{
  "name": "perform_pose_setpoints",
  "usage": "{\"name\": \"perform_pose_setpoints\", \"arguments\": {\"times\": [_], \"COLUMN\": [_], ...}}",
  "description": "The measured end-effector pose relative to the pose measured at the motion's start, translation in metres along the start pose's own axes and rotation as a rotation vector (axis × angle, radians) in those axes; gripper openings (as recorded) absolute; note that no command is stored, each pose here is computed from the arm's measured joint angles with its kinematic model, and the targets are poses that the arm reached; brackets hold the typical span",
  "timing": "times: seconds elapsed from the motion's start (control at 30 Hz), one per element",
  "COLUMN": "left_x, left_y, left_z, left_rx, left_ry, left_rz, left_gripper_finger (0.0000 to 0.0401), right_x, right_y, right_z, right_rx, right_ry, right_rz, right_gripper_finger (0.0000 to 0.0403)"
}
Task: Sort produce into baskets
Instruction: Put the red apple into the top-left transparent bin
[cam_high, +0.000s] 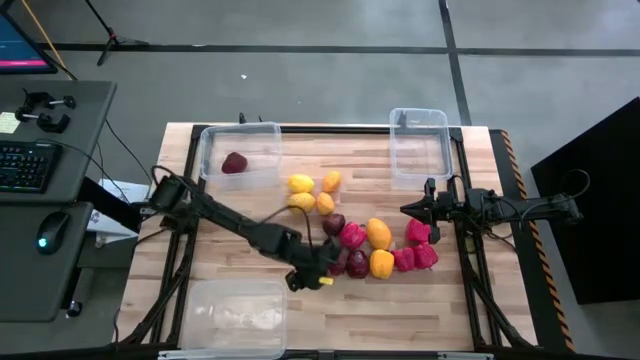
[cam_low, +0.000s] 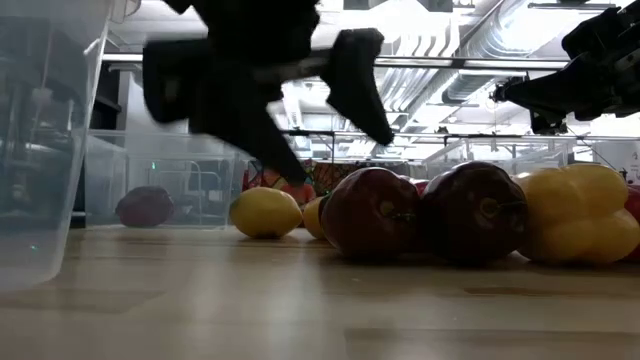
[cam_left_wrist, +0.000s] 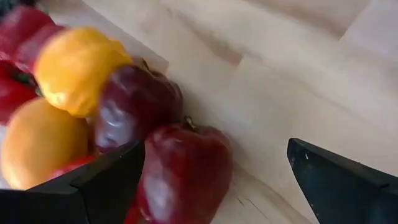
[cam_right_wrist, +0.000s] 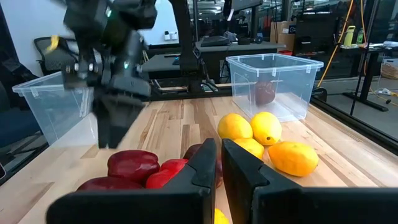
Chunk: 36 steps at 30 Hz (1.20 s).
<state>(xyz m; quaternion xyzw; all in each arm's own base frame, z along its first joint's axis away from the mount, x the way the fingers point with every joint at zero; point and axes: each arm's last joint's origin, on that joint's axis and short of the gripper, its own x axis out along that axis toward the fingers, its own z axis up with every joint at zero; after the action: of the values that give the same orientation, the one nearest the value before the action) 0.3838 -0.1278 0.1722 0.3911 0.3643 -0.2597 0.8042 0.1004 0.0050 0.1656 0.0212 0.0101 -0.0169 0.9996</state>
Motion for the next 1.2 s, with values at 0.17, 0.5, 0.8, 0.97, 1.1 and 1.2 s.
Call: {"name": "perform_pose_setpoints", "arguments": {"times": [0.17, 0.5, 0.8, 0.97, 1.1, 1.2], "left_x": [0.022, 0.019, 0.017, 0.018, 0.018, 0.017], "left_y": [-0.006, 0.000, 0.020, 0.034, 0.040, 0.044], "left_z": [-0.003, -0.007, -0.030, -0.043, -0.052, -0.058], "left_rx": [0.017, 0.023, -0.042, -0.101, -0.160, -0.232], "left_ry": [0.075, 0.139, 0.100, 0.068, 0.053, 0.050], "left_rz": [0.088, 0.166, 0.038, 0.025, -0.007, -0.024], "left_gripper_finger": [0.0381, 0.0381, 0.0381, 0.0381, 0.0381, 0.0377], "right_x": [0.000, 0.000, 0.000, 0.000, 0.000, 0.000], "right_y": [0.000, 0.000, 0.000, 0.000, 0.000, 0.000], "right_z": [0.000, 0.000, 0.000, 0.000, 0.000, 0.000], "right_rx": [0.000, 0.000, 0.000, 0.000, 0.000, 0.000], "right_ry": [0.000, -0.001, 0.000, -0.001, 0.000, -0.001], "right_rz": [0.000, 0.000, 0.000, 0.000, 0.000, 0.000], "right_gripper_finger": [0.0016, 0.0016, 0.0016, 0.0016, 0.0016, 0.0016]}}
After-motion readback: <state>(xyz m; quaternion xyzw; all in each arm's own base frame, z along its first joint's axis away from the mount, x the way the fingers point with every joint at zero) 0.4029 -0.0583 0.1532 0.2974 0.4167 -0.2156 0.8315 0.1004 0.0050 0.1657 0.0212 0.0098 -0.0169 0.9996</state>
